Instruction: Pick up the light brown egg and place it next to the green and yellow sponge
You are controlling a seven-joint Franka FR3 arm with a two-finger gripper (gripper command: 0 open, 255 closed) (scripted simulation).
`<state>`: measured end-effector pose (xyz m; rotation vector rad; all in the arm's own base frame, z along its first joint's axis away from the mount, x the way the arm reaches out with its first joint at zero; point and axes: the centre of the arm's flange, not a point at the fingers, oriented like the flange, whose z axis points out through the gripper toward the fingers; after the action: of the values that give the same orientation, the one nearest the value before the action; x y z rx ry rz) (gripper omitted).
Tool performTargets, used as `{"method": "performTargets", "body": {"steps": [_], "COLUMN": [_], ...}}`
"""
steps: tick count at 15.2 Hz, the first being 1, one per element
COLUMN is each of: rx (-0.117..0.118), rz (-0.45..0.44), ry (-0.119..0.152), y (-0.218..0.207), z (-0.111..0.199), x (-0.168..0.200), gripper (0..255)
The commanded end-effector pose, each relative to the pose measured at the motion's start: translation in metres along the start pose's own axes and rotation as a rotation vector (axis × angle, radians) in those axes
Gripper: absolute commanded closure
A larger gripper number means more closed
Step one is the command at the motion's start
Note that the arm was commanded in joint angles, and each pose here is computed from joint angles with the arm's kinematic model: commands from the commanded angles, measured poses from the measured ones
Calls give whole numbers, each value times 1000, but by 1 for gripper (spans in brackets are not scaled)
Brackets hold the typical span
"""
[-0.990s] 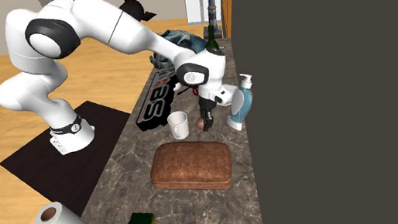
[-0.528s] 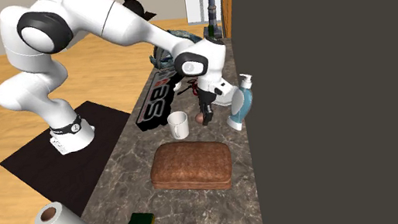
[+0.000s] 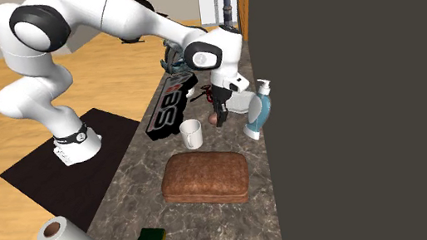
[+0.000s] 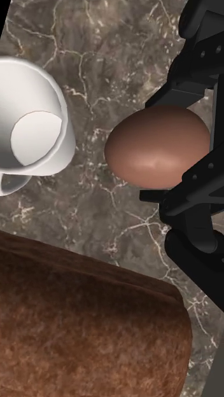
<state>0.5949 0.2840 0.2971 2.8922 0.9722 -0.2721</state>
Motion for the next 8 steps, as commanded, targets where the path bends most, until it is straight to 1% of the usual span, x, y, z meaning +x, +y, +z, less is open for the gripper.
{"method": "performTargets", "body": {"steps": [1,2,8], "rx": [0,0,0], "rz": [0,0,0], "ry": [0,0,0], "y": [0,0,70], "z": [-11,-12,-4], "x": [-2,-2,-37], "gripper": [255,255,255]}}
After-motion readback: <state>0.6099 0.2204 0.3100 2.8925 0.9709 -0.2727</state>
